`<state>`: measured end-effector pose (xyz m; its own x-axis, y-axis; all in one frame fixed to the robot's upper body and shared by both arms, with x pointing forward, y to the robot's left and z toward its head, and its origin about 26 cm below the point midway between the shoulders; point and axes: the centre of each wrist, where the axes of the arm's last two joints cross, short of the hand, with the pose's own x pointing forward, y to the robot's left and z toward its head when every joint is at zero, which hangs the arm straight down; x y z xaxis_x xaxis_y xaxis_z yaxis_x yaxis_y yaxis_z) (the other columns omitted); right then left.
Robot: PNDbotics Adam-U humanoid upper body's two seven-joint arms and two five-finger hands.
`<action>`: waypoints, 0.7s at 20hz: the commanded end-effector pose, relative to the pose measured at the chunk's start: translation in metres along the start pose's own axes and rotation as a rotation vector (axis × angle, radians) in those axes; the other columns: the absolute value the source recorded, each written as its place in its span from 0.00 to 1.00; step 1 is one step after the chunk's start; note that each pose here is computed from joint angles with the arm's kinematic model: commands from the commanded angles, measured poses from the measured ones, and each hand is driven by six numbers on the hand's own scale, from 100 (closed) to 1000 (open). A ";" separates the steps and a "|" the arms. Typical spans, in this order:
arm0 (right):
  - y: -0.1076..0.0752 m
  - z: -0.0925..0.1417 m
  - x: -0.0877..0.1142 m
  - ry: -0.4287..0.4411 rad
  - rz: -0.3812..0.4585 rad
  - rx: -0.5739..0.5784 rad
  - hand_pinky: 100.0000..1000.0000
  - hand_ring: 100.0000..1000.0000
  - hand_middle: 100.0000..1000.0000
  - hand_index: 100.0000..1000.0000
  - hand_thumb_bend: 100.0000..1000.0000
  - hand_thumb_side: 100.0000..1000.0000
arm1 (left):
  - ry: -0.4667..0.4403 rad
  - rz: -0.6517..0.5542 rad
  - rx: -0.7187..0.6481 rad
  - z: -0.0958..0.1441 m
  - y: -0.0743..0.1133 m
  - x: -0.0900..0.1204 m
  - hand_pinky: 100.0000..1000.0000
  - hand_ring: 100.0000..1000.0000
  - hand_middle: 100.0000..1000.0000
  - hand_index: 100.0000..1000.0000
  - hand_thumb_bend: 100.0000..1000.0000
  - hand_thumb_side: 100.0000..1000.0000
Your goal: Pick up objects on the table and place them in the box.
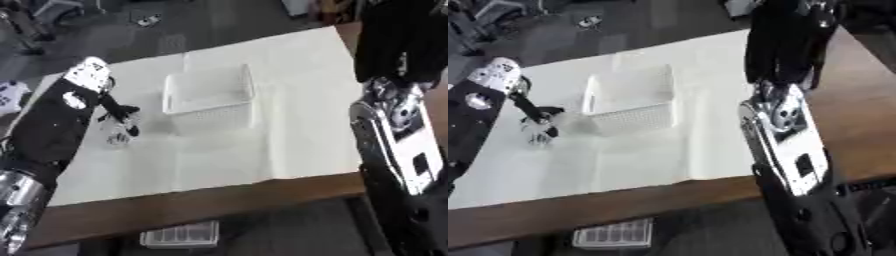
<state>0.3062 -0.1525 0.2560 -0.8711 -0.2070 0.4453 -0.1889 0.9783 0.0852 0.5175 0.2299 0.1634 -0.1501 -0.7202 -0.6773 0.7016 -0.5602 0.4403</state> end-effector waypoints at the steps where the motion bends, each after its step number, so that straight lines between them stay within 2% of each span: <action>1: 0.005 -0.006 0.006 -0.033 -0.023 0.011 0.22 0.38 0.43 0.76 0.07 1.00 | 0.045 0.024 0.037 0.005 0.005 -0.010 0.75 0.96 0.90 0.88 0.56 1.00; 2: 0.006 -0.006 0.006 -0.034 -0.025 0.010 0.22 0.38 0.43 0.76 0.07 1.00 | 0.051 0.022 0.041 0.004 0.004 -0.009 0.75 0.96 0.90 0.88 0.51 1.00; 9: 0.006 -0.006 0.006 -0.033 -0.026 0.011 0.22 0.38 0.43 0.76 0.07 1.00 | 0.091 -0.012 0.003 -0.002 -0.003 -0.007 0.70 0.93 0.88 0.86 0.64 1.00; 14: 0.006 -0.006 0.006 -0.031 -0.024 0.013 0.22 0.38 0.43 0.76 0.07 1.00 | 0.149 -0.042 -0.012 -0.002 -0.002 -0.006 0.57 0.81 0.80 0.81 0.62 1.00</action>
<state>0.3057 -0.1501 0.2557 -0.8698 -0.2169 0.4433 -0.1992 0.9761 0.0866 0.5162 0.2316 0.1527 -0.1081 -0.6409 -0.7600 0.7105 -0.5845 0.3918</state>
